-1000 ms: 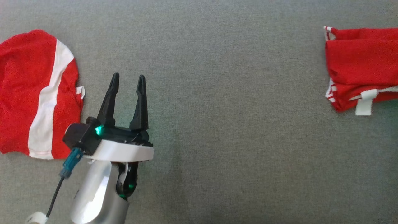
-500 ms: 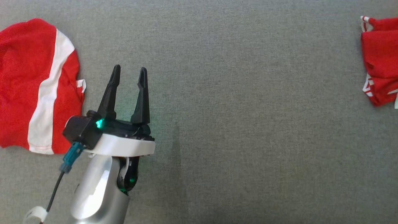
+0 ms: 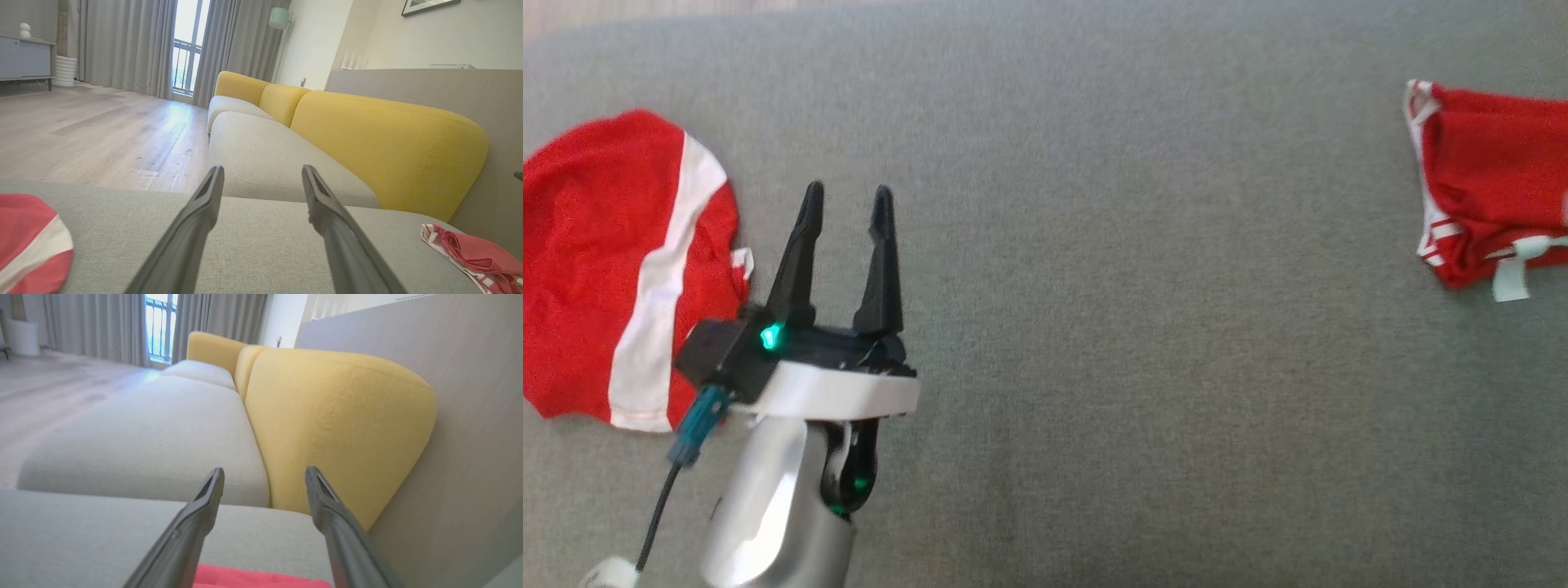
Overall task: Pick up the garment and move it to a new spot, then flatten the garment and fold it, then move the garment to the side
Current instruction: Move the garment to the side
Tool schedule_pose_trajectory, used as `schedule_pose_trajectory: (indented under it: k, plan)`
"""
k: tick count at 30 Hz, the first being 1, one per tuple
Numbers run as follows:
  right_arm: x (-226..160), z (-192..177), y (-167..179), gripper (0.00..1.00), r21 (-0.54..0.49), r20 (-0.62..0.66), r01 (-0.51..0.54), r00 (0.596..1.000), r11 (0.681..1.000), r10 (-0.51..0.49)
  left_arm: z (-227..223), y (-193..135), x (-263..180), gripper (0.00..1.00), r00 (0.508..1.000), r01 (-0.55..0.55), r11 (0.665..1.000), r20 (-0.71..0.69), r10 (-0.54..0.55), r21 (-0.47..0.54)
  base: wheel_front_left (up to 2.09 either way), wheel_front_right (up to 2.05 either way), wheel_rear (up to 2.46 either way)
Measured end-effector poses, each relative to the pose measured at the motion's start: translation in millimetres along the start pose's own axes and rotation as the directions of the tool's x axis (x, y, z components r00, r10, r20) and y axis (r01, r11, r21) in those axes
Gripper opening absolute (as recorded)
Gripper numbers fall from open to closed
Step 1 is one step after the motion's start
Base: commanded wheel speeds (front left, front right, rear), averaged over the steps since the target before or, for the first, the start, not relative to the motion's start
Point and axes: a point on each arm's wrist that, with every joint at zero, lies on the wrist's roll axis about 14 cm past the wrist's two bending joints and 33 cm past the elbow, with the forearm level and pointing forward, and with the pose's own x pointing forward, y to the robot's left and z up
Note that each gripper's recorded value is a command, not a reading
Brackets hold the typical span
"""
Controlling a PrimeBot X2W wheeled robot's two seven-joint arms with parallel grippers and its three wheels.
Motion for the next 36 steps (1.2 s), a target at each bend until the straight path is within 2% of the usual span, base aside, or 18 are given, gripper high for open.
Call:
schedule_pose_trajectory:
  k: [5, 9, 13, 22, 26, 36]
  plan:
    - [-27, 43, 30, 1.0, 0.142, 0.146, -0.048, 0.989, 0.989, 0.027, 18, -2, -14, 1.0, 0.999, -0.013, 1.0, 0.042, 0.013, 0.001, 0.0, 0.0, 0.0]
    - [-62, 44, 47, 1.0, 0.252, 0.172, -0.075, 0.985, 0.965, 0.032, 29, -2, -26, 1.0, 0.997, -0.025, 1.0, 0.068, 0.024, 0.003, 0.0, 0.0, 0.0]
    - [-93, 37, 61, 1.0, 0.313, 0.172, -0.094, 0.984, 0.945, 0.04, 34, -5, -38, 1.0, 0.997, -0.027, 1.0, 0.077, 0.026, 0.004, 0.0, 0.0, 0.0]
    - [-143, -5, 79, 1.0, 0.397, 0.091, -0.095, 0.994, 0.913, 0.064, 23, 2, -67, 1.0, 0.997, -0.069, 0.998, 0.042, 0.069, -0.001, 0.0, 0.0, 0.0]
    - [-148, -4, 85, 1.0, 0.429, 0.105, -0.111, 0.992, 0.896, 0.073, 27, 2, -69, 1.0, 0.996, -0.07, 0.998, 0.052, 0.07, 0.002, 0.0, 0.0, 0.0]
    - [-149, 2, 88, 1.0, 0.429, 0.126, -0.127, 0.989, 0.894, 0.08, 29, 3, -75, 1.0, 0.995, -0.079, 0.997, 0.057, 0.079, 0.0, 0.0, 0.0, 0.0]
